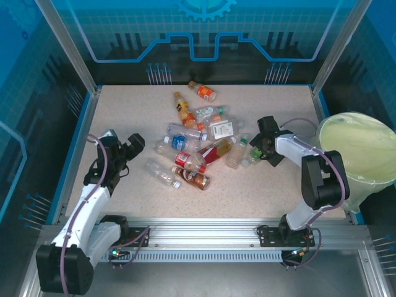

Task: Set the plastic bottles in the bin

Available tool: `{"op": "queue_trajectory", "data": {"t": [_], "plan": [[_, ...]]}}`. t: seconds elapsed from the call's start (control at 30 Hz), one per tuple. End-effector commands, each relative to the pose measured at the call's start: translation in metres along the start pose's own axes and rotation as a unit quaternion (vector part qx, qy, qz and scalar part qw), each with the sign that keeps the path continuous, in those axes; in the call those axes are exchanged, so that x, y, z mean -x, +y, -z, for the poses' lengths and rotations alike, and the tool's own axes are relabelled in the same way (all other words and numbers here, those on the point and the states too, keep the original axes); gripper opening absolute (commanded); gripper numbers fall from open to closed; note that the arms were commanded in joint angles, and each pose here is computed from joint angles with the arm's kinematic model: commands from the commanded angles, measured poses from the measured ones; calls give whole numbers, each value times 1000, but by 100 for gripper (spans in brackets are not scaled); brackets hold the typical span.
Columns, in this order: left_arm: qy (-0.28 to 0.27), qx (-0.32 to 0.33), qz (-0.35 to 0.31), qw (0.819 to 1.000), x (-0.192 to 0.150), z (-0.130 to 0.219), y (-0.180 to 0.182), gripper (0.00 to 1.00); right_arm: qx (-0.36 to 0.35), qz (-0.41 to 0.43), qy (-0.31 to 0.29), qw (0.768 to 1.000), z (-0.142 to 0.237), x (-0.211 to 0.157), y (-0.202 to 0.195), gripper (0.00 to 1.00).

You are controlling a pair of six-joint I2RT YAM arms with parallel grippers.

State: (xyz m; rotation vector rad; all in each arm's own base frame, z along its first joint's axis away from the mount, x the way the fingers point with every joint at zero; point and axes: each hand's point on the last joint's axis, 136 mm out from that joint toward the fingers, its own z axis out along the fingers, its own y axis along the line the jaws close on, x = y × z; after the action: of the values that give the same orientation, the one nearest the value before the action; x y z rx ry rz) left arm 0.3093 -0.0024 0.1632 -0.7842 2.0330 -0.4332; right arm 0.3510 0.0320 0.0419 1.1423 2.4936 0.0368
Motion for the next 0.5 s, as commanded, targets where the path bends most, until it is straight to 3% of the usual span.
{"op": "queue_trajectory", "data": {"t": [0.0, 0.1, 0.23, 0.47], "plan": [[11, -48, 24, 999, -7, -3, -14, 99, -10, -17, -12, 1000, -3, 1, 4, 91], [9, -56, 25, 998, -8, -5, -17, 99, -21, -17, -16, 999, -10, 0, -1, 86], [15, -75, 15, 997, -16, -5, -28, 99, 2, 0, -29, 1000, -8, 3, 6, 72], [36, -66, -23, 997, -28, -9, -46, 99, 57, 66, -120, 989, 35, 23, 24, 49]]}}
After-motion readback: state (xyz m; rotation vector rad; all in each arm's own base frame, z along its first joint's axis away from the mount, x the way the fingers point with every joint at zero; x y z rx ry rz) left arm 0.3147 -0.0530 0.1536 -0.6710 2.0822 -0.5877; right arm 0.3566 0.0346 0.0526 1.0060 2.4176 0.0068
